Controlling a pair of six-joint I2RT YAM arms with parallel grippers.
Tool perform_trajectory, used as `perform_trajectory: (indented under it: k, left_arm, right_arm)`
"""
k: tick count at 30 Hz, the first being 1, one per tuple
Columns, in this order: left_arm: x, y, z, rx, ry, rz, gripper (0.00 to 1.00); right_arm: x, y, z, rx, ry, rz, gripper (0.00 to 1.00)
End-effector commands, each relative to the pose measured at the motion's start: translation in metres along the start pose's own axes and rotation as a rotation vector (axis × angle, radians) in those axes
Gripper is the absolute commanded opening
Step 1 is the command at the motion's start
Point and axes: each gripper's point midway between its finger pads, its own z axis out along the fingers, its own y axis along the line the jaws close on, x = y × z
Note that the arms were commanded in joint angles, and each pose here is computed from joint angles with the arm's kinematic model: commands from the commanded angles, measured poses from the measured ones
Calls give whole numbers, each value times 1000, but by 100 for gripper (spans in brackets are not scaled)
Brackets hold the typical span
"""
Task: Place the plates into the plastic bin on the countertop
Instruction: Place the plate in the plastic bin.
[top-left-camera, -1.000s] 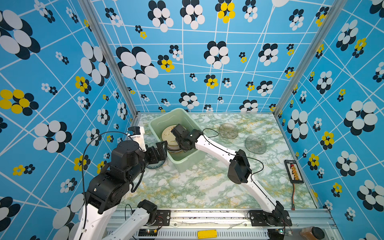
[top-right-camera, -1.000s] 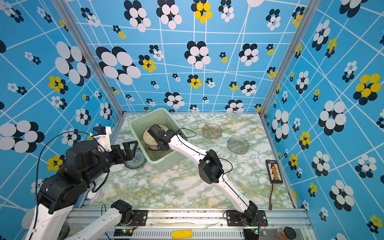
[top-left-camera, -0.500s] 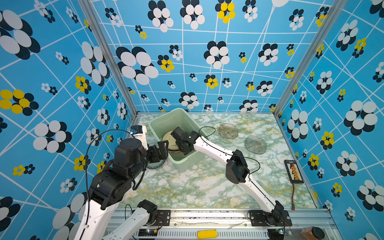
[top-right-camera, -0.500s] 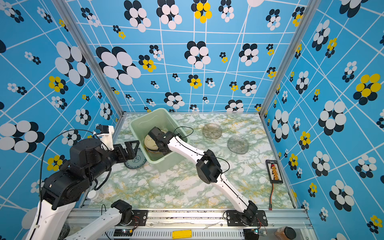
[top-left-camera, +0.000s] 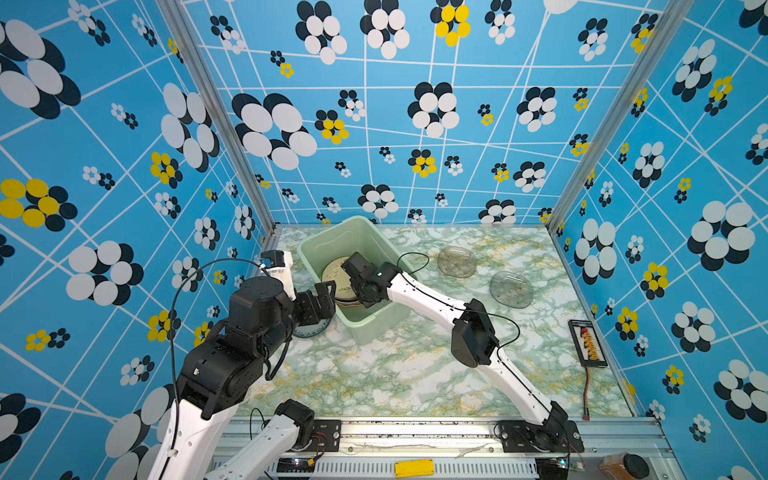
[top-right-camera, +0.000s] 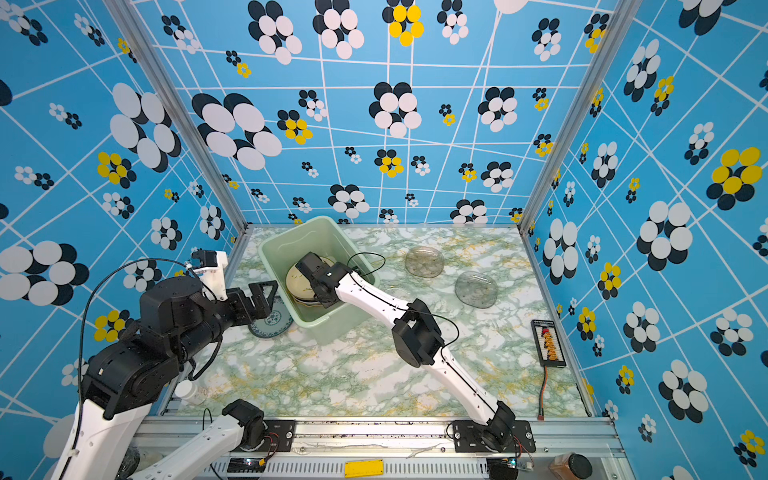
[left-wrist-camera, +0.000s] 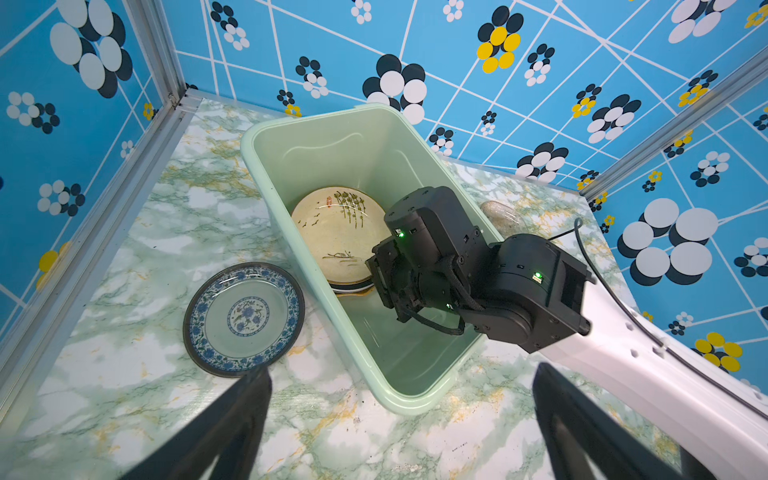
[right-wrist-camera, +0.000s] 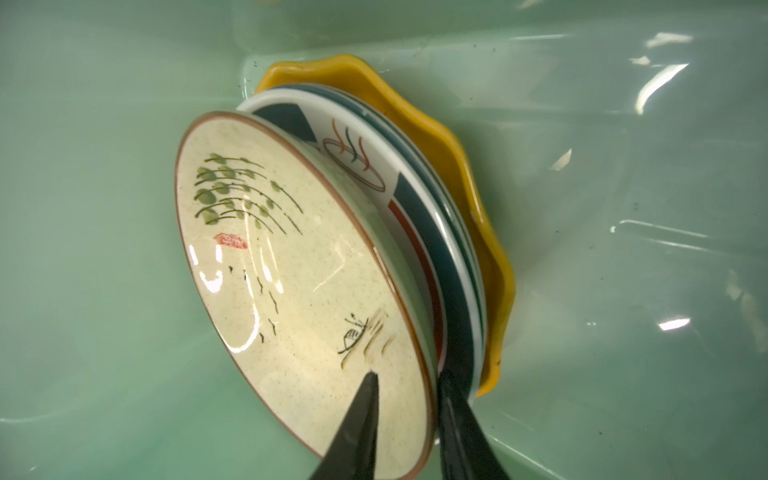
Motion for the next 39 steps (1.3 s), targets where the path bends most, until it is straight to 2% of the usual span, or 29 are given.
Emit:
perform_trajectory:
  k: [1, 5, 9, 11, 18, 25, 31, 35, 39]
  left_arm:
    - [-11, 3, -10, -21, -33, 10, 99]
    - [-13, 5, -15, -31, -42, 0, 99]
    - [-14, 11, -21, -56, -52, -24, 99]
    - [-13, 16, -24, -78, -52, -45, 99]
    - [4, 29, -27, -133, 3, -152, 99]
    - [26, 38, -25, -163, 54, -263, 99]
    - [51, 40, -14, -203, 190, -312, 99]
    - [72, 43, 0, -225, 280, -369, 99]
    - [93, 51, 12, -247, 334, -467, 99]
  right_arm:
    - [-9, 11, -17, -31, -12, 20, 33]
    - [-14, 11, -29, -22, -35, 23, 41]
    - [-20, 18, -48, -42, -62, 17, 54]
    - [-25, 23, -63, -62, -84, 6, 61]
    - [-39, 46, -118, -152, -139, -76, 74]
    - [-49, 67, -178, -252, -155, -203, 76]
    - [-62, 84, -241, -403, -191, -400, 74]
    - [-65, 80, -272, -530, -153, -499, 71]
    - [-66, 72, -294, -650, -89, -538, 69]
